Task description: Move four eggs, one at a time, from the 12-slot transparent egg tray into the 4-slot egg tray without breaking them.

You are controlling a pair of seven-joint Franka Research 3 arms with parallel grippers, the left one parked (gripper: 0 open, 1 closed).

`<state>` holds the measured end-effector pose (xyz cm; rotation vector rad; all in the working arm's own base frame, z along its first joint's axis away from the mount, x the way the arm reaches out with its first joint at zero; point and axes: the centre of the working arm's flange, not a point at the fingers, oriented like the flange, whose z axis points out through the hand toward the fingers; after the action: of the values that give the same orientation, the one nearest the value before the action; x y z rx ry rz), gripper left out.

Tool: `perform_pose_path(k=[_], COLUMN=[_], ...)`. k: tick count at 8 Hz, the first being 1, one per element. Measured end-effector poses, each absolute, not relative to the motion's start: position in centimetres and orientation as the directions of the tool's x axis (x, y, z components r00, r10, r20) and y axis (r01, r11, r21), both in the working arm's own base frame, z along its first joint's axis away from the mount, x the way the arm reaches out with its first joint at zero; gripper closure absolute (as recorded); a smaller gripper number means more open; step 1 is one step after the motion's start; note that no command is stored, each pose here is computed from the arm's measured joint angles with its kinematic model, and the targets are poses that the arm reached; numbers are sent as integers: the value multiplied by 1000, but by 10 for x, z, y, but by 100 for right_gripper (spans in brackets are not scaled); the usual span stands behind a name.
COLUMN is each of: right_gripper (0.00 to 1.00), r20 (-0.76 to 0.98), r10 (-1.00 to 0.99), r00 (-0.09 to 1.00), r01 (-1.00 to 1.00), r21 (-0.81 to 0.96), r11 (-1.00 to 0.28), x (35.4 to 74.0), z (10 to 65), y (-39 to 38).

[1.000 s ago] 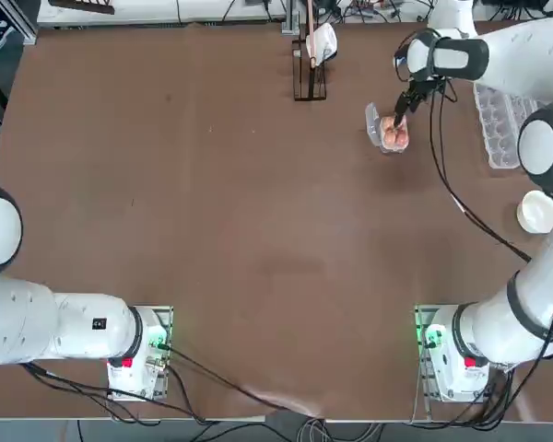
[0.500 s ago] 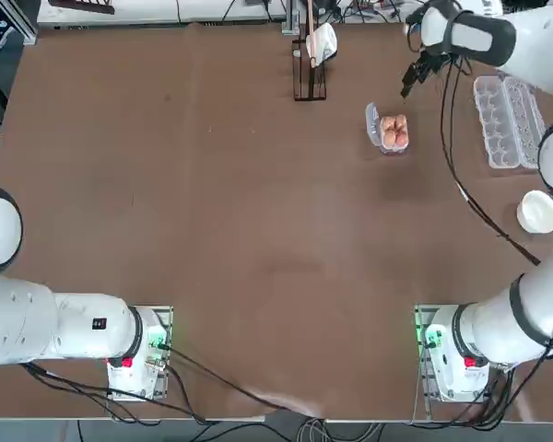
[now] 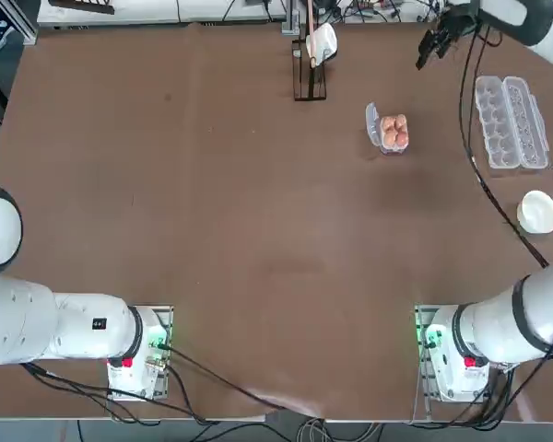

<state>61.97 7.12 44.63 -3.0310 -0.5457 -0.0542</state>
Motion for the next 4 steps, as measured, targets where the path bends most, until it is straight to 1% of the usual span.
perform_pose_path(k=[2,4], right_gripper=[0,0], r20=[60,48], r10=[220,114], r00=[974,992], r01=[223,116], r21=[-48,-41], r11=[-974,-992], x=[611,593], z=[479,513], y=[71,66])
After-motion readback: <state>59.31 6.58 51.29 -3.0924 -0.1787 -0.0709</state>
